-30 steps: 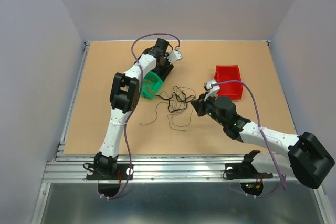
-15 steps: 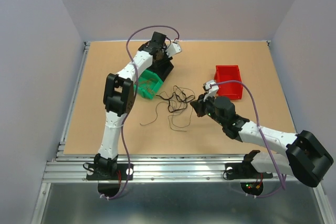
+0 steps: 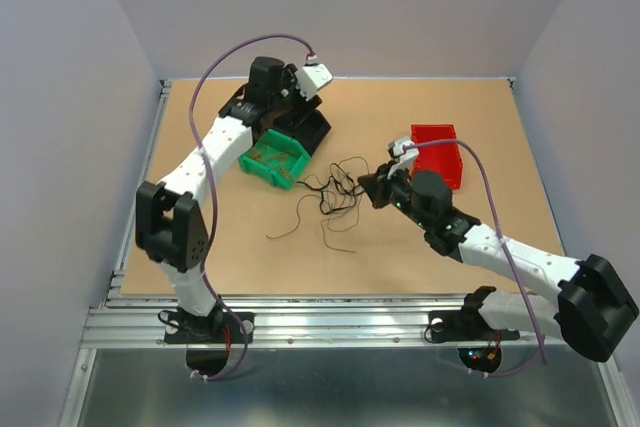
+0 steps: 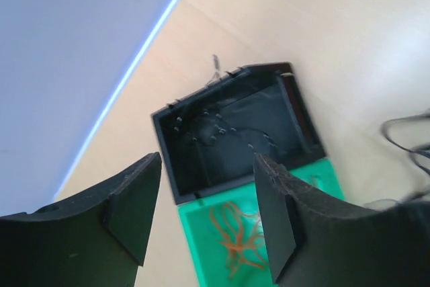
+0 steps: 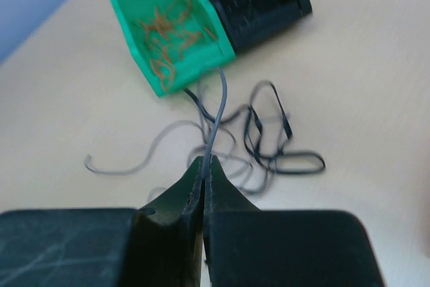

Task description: Untangle the cables

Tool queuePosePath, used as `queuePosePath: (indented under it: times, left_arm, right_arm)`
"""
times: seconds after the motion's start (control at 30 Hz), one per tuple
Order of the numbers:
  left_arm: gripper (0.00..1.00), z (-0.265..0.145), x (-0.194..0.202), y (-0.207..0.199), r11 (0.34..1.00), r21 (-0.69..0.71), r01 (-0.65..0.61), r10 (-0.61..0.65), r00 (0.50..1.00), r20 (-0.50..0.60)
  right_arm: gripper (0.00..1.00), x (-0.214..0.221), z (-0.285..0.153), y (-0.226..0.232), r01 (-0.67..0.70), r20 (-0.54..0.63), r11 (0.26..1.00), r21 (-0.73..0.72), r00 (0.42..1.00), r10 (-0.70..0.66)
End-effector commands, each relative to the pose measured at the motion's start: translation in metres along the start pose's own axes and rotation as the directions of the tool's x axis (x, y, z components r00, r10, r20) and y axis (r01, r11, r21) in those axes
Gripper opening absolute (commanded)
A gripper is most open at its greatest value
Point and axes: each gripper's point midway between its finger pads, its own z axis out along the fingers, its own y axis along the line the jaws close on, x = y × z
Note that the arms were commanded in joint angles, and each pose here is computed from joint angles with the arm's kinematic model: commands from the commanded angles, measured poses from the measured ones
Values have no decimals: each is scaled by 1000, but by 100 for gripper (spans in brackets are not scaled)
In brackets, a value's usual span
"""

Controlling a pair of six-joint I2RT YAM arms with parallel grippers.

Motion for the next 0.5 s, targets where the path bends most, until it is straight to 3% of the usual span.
queuePosePath:
  times: [0.0,0.03,0.17,0.4,0.43,0.47]
  left_arm:
    - [69,-75,-74,-19,994,63,84,-102,918,384]
    - [70,-90,-91,-19,995,54,84,-100,875,474]
    - [77,-135,-101,-36,985,96,144,-173,774,609]
    - [77,-172,-101,-68,971,198,131,-234,669,705]
    - [77,-167,-88,-82,965,232,121,-252,672,696]
    - [77,-180,-95,-82,969,224,104,-239,623,744]
  right_arm:
    - [1,-124,-19,52,57,229,983,-172,973,-16]
    - [1,-135,-24,59,68,239,978,-196,971,-20]
    - [1,-195,-47,81,87,306,965,-249,952,-7]
    - [0,-280,-60,85,50,427,980,-193,903,38]
    - [1,-288,-61,87,49,440,980,-192,897,41]
    - [1,-303,-65,90,53,466,979,-195,884,45]
